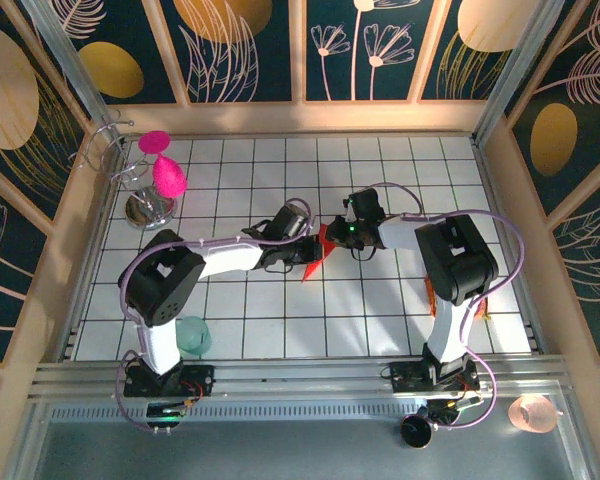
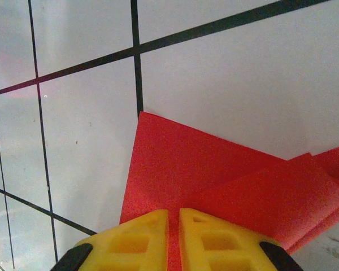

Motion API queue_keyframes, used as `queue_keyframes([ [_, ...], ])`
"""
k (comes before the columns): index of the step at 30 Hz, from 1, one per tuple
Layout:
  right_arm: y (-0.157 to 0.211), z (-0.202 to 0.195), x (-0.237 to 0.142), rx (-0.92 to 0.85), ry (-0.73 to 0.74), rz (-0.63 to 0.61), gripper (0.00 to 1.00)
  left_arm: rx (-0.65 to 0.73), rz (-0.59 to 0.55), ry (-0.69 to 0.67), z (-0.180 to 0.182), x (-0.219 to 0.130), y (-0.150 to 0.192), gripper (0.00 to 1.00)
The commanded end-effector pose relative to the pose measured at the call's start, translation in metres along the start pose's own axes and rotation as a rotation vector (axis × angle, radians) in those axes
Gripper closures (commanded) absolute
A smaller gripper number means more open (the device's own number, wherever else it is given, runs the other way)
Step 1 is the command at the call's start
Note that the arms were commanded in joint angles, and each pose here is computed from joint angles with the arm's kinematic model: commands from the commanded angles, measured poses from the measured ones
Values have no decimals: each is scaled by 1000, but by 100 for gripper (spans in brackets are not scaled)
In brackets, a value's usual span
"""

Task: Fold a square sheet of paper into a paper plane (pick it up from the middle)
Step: Fold the wing for the fifth time at the center of the table.

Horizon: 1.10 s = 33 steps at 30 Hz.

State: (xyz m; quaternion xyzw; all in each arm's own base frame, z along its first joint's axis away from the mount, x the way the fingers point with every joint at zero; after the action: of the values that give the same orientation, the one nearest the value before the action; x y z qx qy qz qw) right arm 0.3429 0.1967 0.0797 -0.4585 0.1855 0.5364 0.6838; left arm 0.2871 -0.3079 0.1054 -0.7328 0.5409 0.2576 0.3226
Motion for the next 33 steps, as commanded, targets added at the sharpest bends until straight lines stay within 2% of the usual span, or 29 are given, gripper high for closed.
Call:
queue_keyframes([
  [1,15,-14,3,26,47,46,85,-46,26,-60,12,13,1,97],
  [9,8,-7,-4,10,21,20,85,-72,52,-144,33,22,9,99],
  [16,-16,24,-34,-73,-46,-74,84,-80,68,-180,43,22,15,99],
  [26,17,22,-14,-65,-52,19,87,-75,72,-208,47,22,16,99],
  [33,22,6,-2,-53,-38,54,88,-82,87,-240,53,24,19,100],
])
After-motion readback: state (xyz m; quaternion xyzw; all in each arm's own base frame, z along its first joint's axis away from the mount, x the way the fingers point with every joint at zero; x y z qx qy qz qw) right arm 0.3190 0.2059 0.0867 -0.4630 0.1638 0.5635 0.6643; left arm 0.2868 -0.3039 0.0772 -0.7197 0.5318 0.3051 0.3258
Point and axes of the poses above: each hand's point on the last joint's axis, 136 mm out from that joint toward the fingers, its own x axis out along the fingers, its own z axis along the line the jaws close on, y = z × x, the point moved 8 cm from there along -x, back along the fingers, and after that the axes turned 13 degrees about -x, right-handed, at the moved point
